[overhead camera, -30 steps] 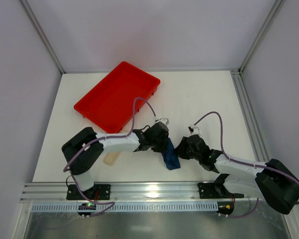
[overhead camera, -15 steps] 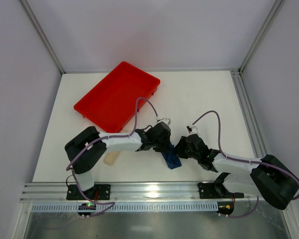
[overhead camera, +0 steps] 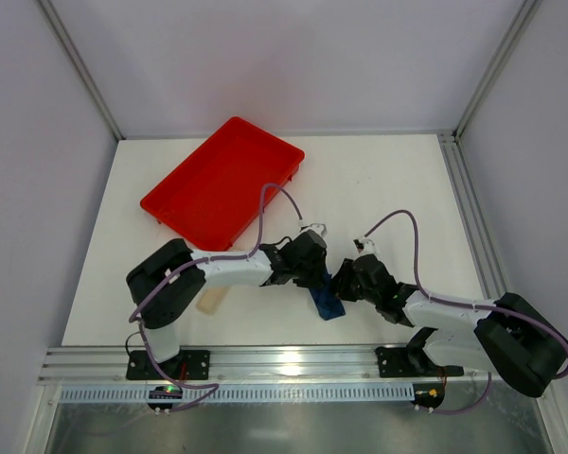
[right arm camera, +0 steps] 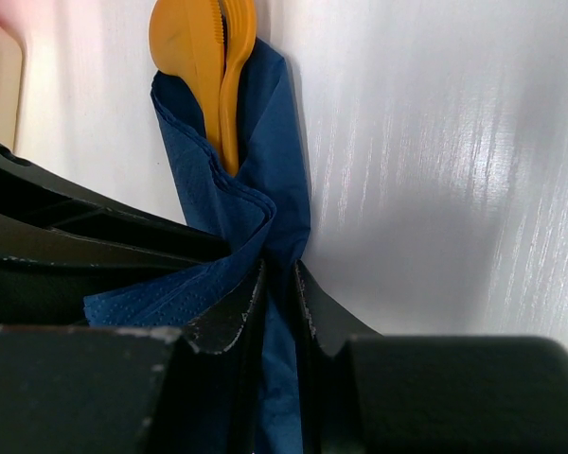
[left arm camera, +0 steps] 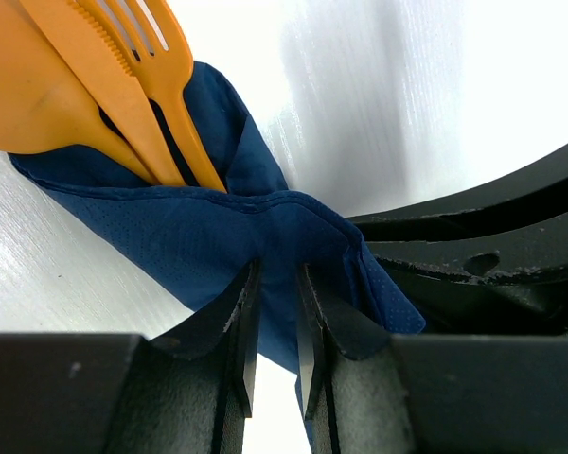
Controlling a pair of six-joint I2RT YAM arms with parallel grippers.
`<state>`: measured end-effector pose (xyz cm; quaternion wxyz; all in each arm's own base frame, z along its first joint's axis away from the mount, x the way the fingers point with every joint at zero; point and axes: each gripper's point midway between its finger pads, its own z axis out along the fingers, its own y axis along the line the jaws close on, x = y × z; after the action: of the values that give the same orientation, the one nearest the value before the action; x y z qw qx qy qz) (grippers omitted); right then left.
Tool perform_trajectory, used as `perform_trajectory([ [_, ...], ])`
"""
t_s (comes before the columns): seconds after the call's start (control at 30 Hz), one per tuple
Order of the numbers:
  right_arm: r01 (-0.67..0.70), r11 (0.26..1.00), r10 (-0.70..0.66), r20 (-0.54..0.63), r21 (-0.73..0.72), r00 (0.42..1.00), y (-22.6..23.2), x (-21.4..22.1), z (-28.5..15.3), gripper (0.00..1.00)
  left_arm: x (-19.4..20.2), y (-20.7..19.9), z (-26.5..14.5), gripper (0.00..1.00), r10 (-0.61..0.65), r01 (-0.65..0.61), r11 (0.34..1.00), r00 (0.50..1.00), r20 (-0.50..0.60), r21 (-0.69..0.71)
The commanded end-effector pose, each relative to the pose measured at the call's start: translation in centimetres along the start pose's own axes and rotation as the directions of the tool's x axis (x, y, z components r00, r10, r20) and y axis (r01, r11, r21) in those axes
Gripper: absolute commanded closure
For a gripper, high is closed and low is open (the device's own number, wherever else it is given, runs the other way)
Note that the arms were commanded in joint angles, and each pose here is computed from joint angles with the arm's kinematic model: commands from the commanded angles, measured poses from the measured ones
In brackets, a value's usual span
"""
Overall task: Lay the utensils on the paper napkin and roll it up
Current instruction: Roll the napkin at the center of the board.
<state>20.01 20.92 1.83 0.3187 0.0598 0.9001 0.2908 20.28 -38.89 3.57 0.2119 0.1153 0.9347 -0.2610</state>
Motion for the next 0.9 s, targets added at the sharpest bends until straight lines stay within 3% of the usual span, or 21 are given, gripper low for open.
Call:
perform_trajectory([
  [0.0,0.028,0.999,-0.027,-0.038,0.028,0.999,-1.0,1.1,0.0,0.81,-1.5,-1.5,-0.4,0.74,0.025,-0.027,0.999,0.999,0.047,0.042],
  [0.17,0.043,0.999,-0.042,-0.039,0.024,0.998,-0.8,1.0,0.1,0.80,-1.2,-1.1,0.2,0.73,0.035,-0.037,0.998,0.998,0.052,0.043],
  [0.4,0.118,0.992,-0.118,-0.010,0.047,0.993,-0.3,-0.8,-1.9,0.66,-0.1,-0.1,1.4,0.73,0.048,-0.048,0.999,0.999,0.000,-0.004],
  [0.5,0.125,0.991,-0.124,-0.015,0.053,0.992,-0.6,-0.6,-2.8,0.68,0.2,0.1,1.7,0.73,0.048,-0.048,0.999,0.999,-0.014,-0.014],
  [0.63,0.114,0.991,-0.117,-0.039,-0.068,0.992,1.0,0.4,-3.6,0.70,0.3,0.1,2.0,0.73,0.045,-0.046,0.999,0.999,-0.026,-0.021],
  [0.87,0.165,0.963,-0.161,0.035,-0.215,0.986,3.0,0.0,-4.9,0.62,0.6,0.4,2.5,0.73,0.040,-0.042,0.998,0.998,-0.050,-0.043],
])
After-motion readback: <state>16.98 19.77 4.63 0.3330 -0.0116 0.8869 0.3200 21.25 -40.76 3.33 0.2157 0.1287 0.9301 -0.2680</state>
